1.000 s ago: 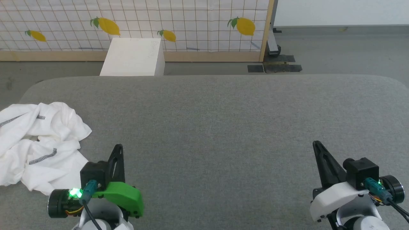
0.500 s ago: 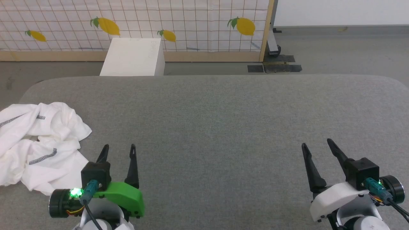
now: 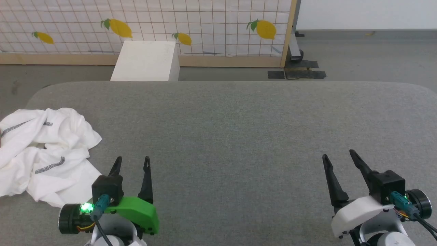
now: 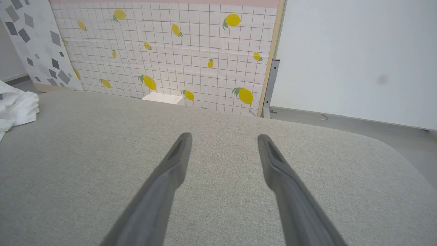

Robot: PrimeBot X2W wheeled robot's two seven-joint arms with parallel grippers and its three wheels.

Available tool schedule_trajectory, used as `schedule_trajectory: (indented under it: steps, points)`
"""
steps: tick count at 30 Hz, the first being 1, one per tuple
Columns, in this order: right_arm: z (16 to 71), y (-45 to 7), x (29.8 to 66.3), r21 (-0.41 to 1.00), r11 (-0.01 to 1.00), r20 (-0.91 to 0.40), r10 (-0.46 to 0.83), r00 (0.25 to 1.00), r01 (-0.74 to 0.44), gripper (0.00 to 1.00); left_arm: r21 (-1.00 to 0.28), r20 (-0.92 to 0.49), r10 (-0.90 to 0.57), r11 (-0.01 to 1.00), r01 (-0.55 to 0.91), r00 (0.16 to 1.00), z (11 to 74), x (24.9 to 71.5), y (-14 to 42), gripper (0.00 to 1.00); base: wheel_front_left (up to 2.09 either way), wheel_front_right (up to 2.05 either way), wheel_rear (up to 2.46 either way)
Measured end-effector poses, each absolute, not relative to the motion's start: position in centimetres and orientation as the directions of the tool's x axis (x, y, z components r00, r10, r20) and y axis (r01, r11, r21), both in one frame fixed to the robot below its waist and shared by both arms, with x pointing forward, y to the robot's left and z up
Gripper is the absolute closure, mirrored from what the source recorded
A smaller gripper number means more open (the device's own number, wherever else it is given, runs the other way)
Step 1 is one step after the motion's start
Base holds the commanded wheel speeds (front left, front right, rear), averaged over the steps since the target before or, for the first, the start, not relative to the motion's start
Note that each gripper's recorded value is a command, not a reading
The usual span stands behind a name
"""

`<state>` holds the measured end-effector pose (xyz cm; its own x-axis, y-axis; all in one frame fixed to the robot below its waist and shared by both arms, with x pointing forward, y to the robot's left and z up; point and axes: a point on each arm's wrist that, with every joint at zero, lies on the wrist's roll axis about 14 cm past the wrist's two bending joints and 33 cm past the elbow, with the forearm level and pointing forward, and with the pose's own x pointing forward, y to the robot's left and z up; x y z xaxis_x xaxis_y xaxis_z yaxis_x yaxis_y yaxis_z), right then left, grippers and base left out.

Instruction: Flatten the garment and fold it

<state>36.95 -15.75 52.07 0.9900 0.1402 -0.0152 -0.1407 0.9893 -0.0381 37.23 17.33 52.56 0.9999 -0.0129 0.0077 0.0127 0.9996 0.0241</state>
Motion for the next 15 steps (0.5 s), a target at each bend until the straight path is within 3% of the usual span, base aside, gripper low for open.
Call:
schedule_trajectory:
  steps: [15]
  points:
    - [51.9,-12.4,38.3,-0.021,0.971,-0.008,0.238,0.971,-0.238,0.0,0.008,0.026,0.097,0.995,-0.097,0.995,52.5,35.4,20.6,0.0,0.0,0.0,0.0]
